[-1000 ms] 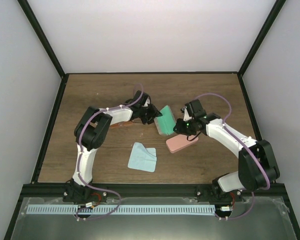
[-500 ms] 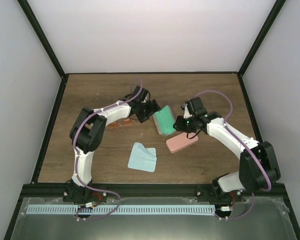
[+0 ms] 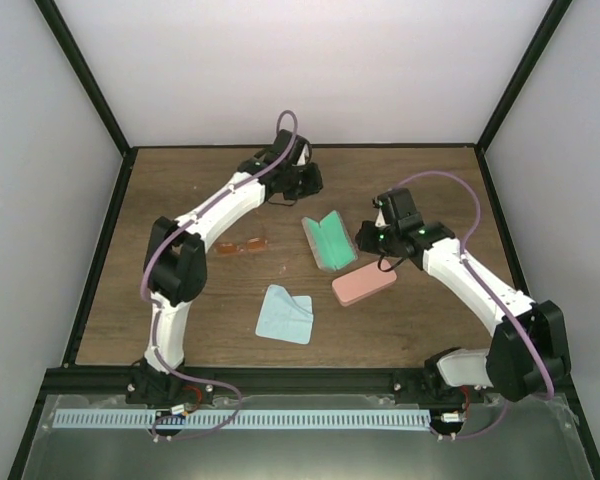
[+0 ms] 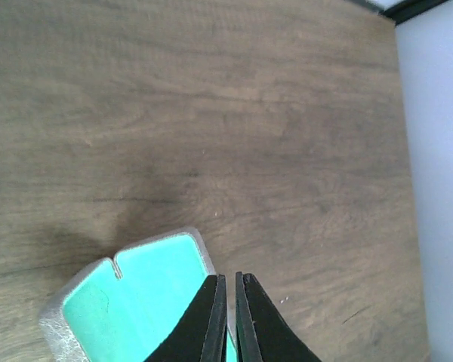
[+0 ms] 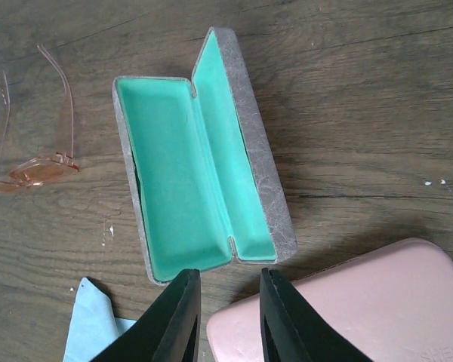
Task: Organize the sunglasses
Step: Adjust the sunglasses case at the center of the board.
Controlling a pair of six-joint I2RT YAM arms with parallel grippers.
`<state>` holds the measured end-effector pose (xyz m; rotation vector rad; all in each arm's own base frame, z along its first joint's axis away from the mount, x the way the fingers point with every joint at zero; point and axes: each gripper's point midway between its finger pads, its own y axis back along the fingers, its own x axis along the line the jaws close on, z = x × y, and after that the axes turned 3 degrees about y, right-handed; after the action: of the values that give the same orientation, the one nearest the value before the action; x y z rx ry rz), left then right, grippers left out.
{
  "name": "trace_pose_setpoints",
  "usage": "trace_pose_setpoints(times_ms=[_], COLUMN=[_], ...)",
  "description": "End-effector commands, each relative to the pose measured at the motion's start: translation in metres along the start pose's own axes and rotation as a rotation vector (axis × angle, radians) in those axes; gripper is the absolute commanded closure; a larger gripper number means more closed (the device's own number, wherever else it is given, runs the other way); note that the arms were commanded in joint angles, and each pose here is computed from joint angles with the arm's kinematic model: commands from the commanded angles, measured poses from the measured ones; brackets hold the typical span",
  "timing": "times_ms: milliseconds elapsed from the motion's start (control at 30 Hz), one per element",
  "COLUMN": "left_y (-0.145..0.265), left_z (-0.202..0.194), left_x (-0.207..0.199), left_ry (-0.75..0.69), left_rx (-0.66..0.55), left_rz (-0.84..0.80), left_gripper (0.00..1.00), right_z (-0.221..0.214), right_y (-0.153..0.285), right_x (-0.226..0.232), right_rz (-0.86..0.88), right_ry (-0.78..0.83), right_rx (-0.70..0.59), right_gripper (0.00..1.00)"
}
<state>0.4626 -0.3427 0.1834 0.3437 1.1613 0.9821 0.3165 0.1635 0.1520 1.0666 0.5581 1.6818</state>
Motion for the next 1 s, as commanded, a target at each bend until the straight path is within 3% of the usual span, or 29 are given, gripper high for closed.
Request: trace_pose_setpoints(times_ms=[0, 300, 633, 967], left_y=[-0.040, -0.064, -0.055, -0.039], left_z=[-0.053, -0.097, -0.121, -0.154], left_x=[0.033, 0.069, 0.108, 0.133], left_ry=[0.015, 0.001, -0.020, 0.101], left_rx=[0.205, 0.342, 0.367, 0.367], left_rz=[0.074, 0.150, 0.261, 0.281], left_gripper=[0.94, 0.93, 0.92, 0.92], right_z=[0.001, -0.008, -0.015, -0.022], right_y=[0.008, 0.005, -0.005, -0.012], right_x=[-0.010, -0.007, -0.004, -0.004], right_rz=[-0.045, -0.012, 0.018, 0.037], right_ry=[-0.020, -0.018, -0.007, -0.005], right_rx=[-0.016, 0.007, 0.045, 0.068], right_gripper=[0.76, 0.76, 0.76, 0.76])
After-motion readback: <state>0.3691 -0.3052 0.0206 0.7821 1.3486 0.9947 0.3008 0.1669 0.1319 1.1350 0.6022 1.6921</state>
